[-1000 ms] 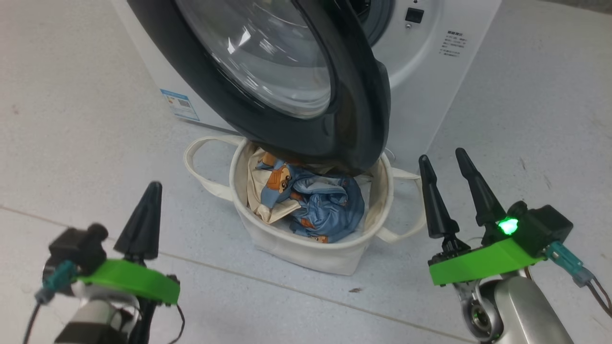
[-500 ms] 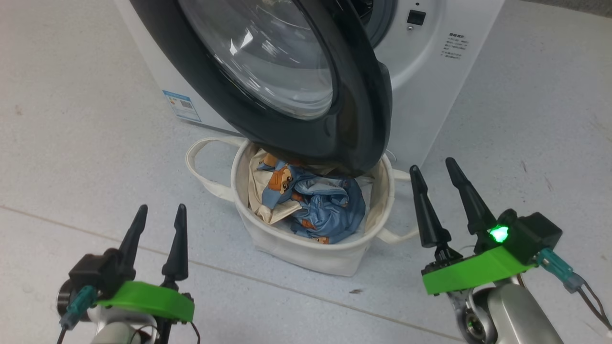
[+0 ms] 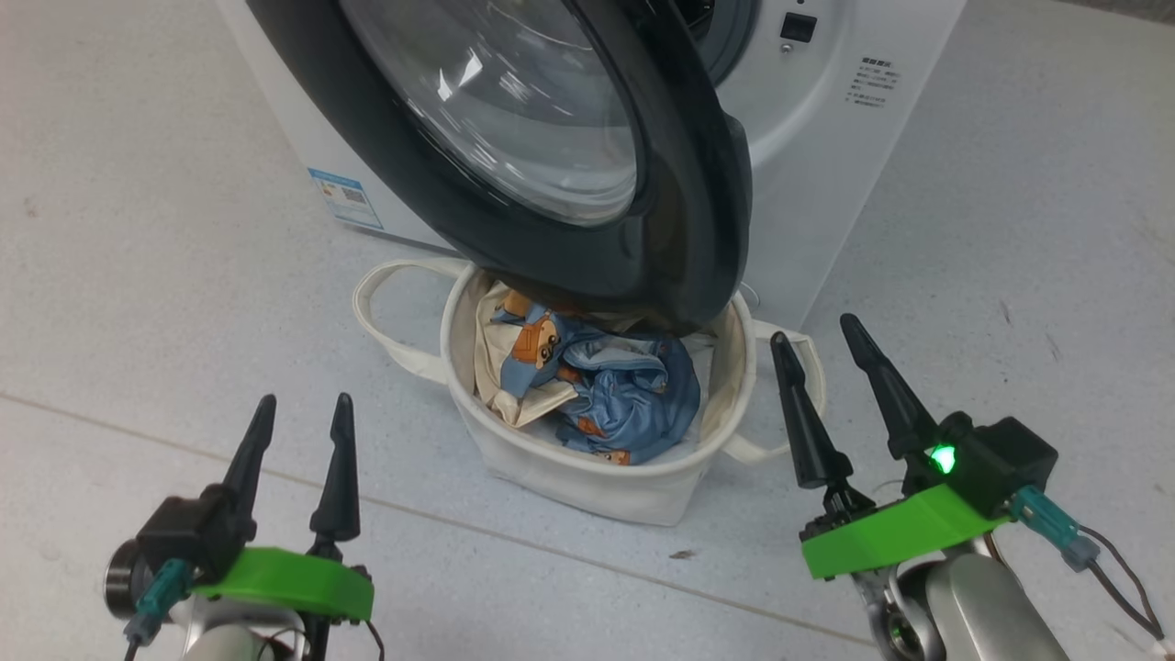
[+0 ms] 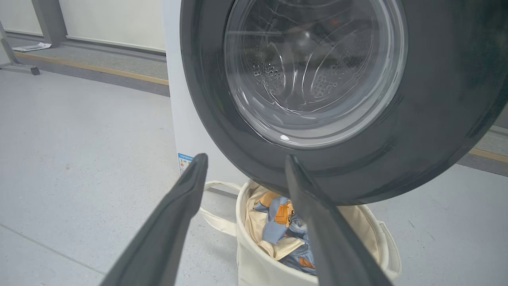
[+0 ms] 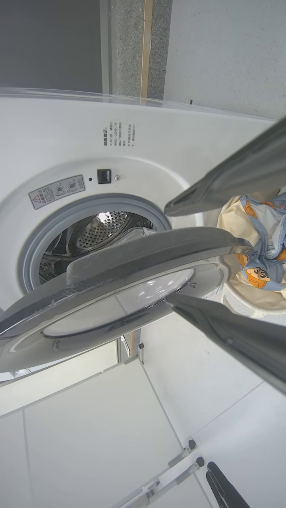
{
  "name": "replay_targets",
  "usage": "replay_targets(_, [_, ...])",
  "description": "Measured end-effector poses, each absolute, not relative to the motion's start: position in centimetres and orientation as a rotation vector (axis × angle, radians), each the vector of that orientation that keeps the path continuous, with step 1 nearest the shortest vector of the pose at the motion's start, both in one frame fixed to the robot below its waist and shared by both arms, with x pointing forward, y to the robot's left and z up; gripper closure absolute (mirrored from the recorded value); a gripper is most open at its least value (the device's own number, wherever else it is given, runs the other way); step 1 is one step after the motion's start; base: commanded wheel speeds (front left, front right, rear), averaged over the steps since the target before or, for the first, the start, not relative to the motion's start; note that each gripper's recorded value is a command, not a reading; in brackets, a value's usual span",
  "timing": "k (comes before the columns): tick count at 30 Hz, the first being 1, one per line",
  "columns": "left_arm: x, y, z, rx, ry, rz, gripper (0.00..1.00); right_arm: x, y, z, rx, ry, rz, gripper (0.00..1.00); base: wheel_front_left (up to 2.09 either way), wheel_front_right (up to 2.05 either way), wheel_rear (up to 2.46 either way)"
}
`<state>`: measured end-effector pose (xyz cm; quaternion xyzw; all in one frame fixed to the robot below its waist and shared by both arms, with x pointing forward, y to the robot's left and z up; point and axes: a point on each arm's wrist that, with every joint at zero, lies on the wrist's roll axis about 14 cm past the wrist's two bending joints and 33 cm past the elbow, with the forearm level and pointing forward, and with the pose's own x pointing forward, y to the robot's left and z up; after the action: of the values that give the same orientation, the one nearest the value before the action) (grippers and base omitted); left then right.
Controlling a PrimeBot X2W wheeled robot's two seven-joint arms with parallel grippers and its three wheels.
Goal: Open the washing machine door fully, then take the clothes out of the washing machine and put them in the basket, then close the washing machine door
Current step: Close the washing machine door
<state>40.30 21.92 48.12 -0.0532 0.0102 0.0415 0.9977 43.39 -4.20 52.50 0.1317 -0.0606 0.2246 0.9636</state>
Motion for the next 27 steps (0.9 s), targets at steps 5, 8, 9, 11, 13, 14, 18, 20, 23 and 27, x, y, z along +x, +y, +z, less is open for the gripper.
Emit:
replay_targets(5, [40.4, 22.0, 48.2, -0.1, 0.013, 0.091, 0.0, 43.4, -4.2, 52.4, 0.268, -0.12, 0.455, 0.0, 0.0, 0.0, 0.0])
replay_targets(8, [40.4, 22.0, 48.1, -0.096, 0.014, 0.089, 0.0, 43.4, -4.1, 52.4, 0.268, -0.119, 0.458, 0.0, 0.0, 0.0, 0.0])
replay_targets(9, [40.3, 22.0, 48.1, -0.098, 0.016, 0.089, 0.0, 43.4, -4.0, 52.4, 0.268, -0.119, 0.459, 0.0, 0.0, 0.0, 0.0])
replay_targets(11, [40.3, 22.1, 47.9, -0.102, 0.019, 0.091, 0.0, 43.3, -3.8, 52.4, 0.268, -0.12, 0.466, 0.0, 0.0, 0.0, 0.0])
replay_targets(13, [40.1, 22.1, 47.8, -0.102, 0.023, 0.095, 0.0, 43.2, -3.7, 52.5, 0.269, -0.12, 0.471, 0.0, 0.0, 0.0, 0.0])
replay_targets(14, [40.0, 22.0, 47.7, -0.103, 0.026, 0.091, 0.0, 43.2, -3.6, 52.5, 0.269, -0.121, 0.472, 0.0, 0.0, 0.0, 0.0])
replay_targets(18, [39.9, 22.0, 47.5, -0.1, 0.03, 0.091, 0.0, 43.2, -3.5, 52.6, 0.269, -0.122, 0.477, 0.0, 0.0, 0.0, 0.0])
replay_targets(20, [39.9, 22.0, 47.5, -0.101, 0.031, 0.089, 0.0, 43.1, -3.2, 52.6, 0.27, -0.121, 0.483, 0.0, 0.0, 0.0, 0.0])
replay_targets(23, [39.8, 22.1, 47.3, -0.106, 0.035, 0.093, 0.0, 42.9, -2.8, 52.6, 0.276, -0.12, 0.498, 0.0, 0.0, 0.0, 0.0])
replay_targets(27, [39.7, 22.0, 47.1, -0.111, 0.039, 0.095, 0.0, 42.6, -2.0, 52.8, 0.281, -0.124, 0.524, 0.05, 0.0, 0.0, 0.0])
